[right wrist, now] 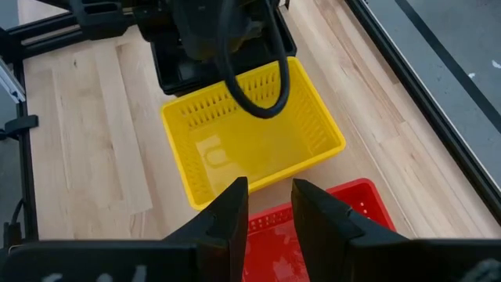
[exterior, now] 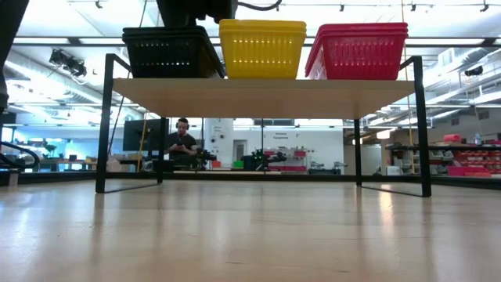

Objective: Stack baskets on shelf by color
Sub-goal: Stack the black basket on the stacked black baskets on the shelf

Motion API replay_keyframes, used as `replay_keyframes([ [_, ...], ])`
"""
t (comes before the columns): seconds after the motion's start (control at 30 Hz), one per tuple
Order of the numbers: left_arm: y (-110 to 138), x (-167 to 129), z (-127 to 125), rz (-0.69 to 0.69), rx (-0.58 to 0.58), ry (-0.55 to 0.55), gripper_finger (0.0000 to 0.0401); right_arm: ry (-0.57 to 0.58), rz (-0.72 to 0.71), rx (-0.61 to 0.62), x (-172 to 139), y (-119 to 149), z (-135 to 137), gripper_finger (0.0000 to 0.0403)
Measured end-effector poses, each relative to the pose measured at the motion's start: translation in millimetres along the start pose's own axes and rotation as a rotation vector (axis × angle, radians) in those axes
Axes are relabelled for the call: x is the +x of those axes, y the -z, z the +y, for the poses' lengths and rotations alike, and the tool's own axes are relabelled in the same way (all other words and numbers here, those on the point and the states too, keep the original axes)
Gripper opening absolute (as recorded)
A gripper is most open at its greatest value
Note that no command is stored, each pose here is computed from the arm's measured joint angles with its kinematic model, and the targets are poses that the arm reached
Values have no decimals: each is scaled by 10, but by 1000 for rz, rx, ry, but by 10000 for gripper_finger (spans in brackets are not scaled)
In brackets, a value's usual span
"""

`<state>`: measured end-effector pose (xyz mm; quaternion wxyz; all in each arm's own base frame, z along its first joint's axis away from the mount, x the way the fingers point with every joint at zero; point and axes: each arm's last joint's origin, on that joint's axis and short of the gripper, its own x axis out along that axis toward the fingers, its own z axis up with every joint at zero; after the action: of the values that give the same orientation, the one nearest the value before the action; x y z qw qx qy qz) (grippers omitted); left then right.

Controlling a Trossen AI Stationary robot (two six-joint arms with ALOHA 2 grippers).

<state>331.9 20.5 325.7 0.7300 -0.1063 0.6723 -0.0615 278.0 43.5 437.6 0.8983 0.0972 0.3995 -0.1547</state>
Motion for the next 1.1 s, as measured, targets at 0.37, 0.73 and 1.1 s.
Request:
replay_keyframes([
  [0.37,-45,-258,56,-105,-8,-43,123,-6,3,7,-1,3,4,105],
  [0.73,-139,-771,91,-388,2,-89,123,0,38,17,-14,54,24,105],
  [1.1,-206,-624,293,-267,130,-253,121,0,39,40,-14,54,24,105],
])
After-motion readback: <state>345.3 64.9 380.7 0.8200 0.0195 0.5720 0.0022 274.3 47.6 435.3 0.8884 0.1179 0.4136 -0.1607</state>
